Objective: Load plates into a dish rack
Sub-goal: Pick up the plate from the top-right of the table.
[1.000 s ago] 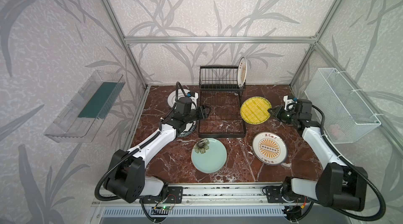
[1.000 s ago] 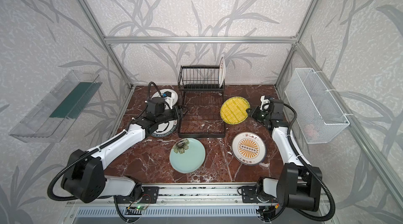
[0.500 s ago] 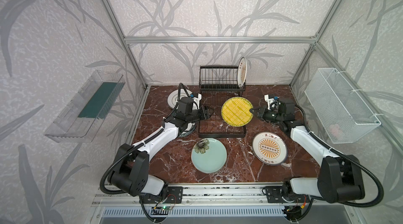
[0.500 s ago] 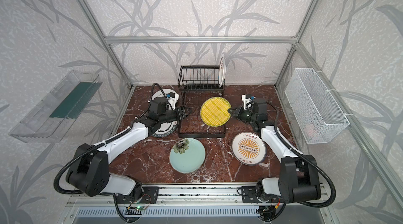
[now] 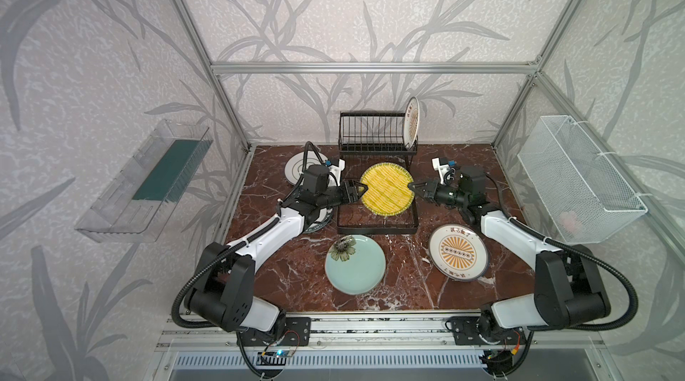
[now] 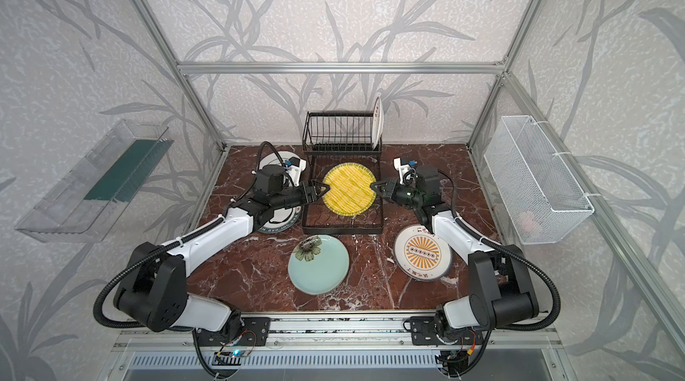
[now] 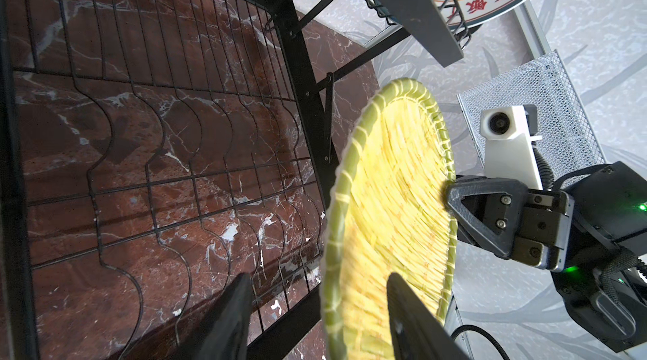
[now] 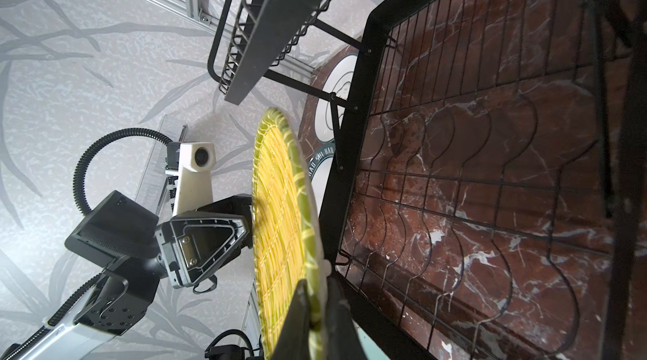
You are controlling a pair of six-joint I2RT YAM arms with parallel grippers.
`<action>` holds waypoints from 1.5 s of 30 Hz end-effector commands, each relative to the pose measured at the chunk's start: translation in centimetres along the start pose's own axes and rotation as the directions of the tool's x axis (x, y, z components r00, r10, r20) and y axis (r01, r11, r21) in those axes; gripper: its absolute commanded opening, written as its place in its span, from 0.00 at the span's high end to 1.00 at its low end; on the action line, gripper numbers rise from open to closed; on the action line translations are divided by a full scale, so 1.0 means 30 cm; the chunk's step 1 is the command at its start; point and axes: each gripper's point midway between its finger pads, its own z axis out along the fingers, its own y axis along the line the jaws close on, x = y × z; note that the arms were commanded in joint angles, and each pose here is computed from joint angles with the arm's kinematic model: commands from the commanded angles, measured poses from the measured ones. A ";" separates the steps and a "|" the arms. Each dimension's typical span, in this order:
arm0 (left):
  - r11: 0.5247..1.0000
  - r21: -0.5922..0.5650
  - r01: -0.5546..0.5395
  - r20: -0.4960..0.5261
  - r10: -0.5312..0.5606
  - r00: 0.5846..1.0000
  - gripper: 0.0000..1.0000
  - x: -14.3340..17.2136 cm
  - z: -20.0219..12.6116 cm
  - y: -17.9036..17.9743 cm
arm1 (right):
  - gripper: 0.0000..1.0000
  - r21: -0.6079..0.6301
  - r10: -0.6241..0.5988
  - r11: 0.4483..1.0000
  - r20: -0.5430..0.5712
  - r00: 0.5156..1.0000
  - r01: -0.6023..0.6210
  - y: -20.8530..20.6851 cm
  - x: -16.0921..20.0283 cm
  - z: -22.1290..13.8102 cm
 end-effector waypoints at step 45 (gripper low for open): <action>0.996 0.093 -0.005 0.026 0.002 1.000 0.89 -0.011 -0.052 -0.084 | 0.95 -0.060 -0.118 0.991 0.016 0.993 0.119 0.145 -0.007 0.031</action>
